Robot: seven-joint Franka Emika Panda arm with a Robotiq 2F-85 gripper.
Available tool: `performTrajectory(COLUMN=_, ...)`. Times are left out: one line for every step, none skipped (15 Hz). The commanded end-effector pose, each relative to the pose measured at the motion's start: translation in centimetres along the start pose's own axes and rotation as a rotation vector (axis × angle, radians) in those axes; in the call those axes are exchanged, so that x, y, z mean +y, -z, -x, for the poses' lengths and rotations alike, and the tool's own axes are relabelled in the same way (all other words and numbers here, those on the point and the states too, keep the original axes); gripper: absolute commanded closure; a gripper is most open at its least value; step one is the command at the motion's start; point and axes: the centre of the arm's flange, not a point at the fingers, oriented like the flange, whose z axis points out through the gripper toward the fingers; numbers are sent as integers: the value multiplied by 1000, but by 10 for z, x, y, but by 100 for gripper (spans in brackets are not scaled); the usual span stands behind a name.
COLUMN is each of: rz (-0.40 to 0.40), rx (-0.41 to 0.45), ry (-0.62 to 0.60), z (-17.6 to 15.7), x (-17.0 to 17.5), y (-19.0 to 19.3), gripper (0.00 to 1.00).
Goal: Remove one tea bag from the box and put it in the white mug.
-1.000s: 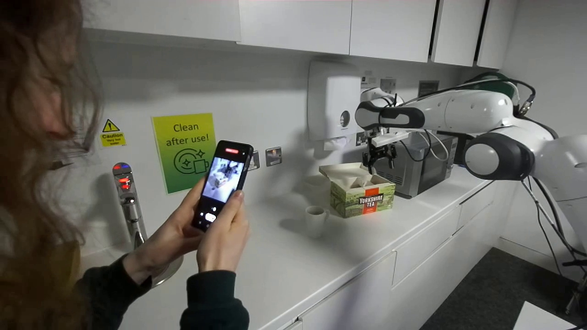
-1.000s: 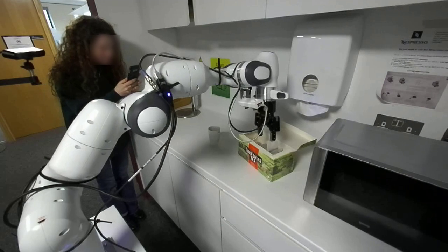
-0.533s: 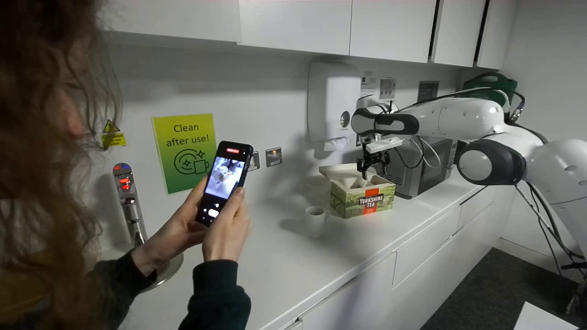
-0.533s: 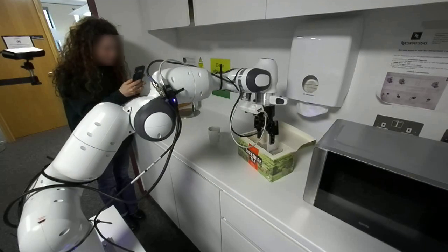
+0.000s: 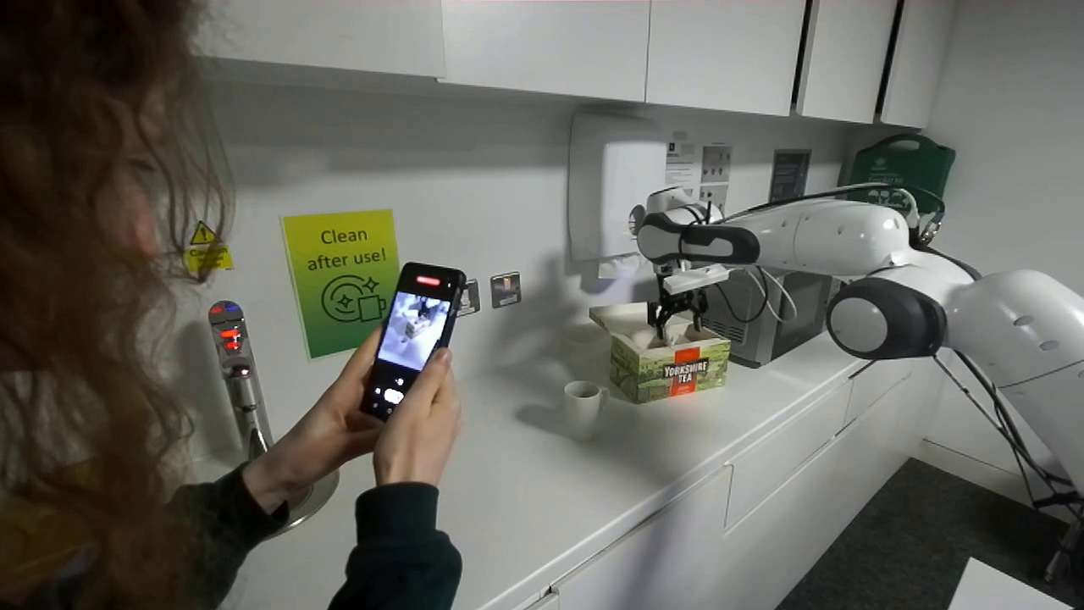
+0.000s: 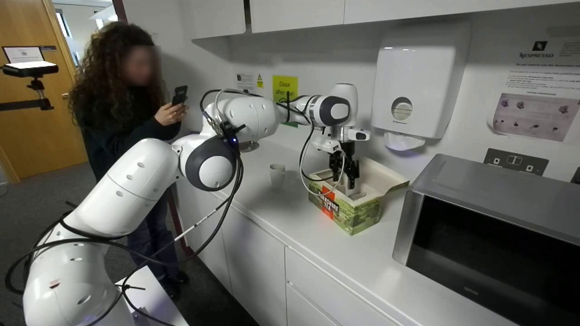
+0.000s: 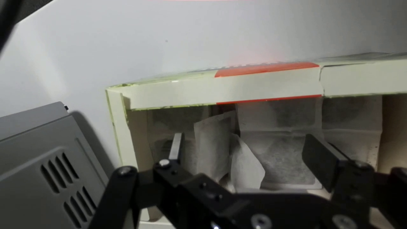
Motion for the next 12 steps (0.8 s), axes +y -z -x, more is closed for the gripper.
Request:
performTrajectory(rz=-16, rx=33, ry=-25, z=-31, x=1, y=13, gripper=0)
performTrajectory(rz=-17, rx=37, ry=-28, z=-34, x=2, y=14, gripper=0)
performTrajectory(rz=-19, rx=42, ry=-32, z=-36, x=3, y=14, gripper=0)
performTrajectory(rz=-20, rx=47, ry=-35, z=-38, x=4, y=14, gripper=0)
performTrajectory(rz=-21, rx=52, ry=-38, z=-40, x=5, y=16, gripper=0)
performTrajectory(rz=-22, rx=57, ry=-40, z=-42, x=6, y=16, gripper=0)
performTrajectory(rz=-23, rx=60, ry=-42, z=-43, x=6, y=16, gripper=0)
performTrajectory(rz=-23, rx=63, ry=-45, z=-44, x=7, y=15, gripper=0)
performTrajectory(rz=-22, rx=65, ry=-46, z=-45, x=7, y=13, gripper=0)
performTrajectory(rz=-20, rx=65, ry=-48, z=-46, x=7, y=10, gripper=0)
performTrajectory(rz=-19, rx=62, ry=-51, z=-46, x=7, y=7, gripper=0)
performTrajectory(rz=-19, rx=59, ry=-53, z=-47, x=7, y=4, gripper=0)
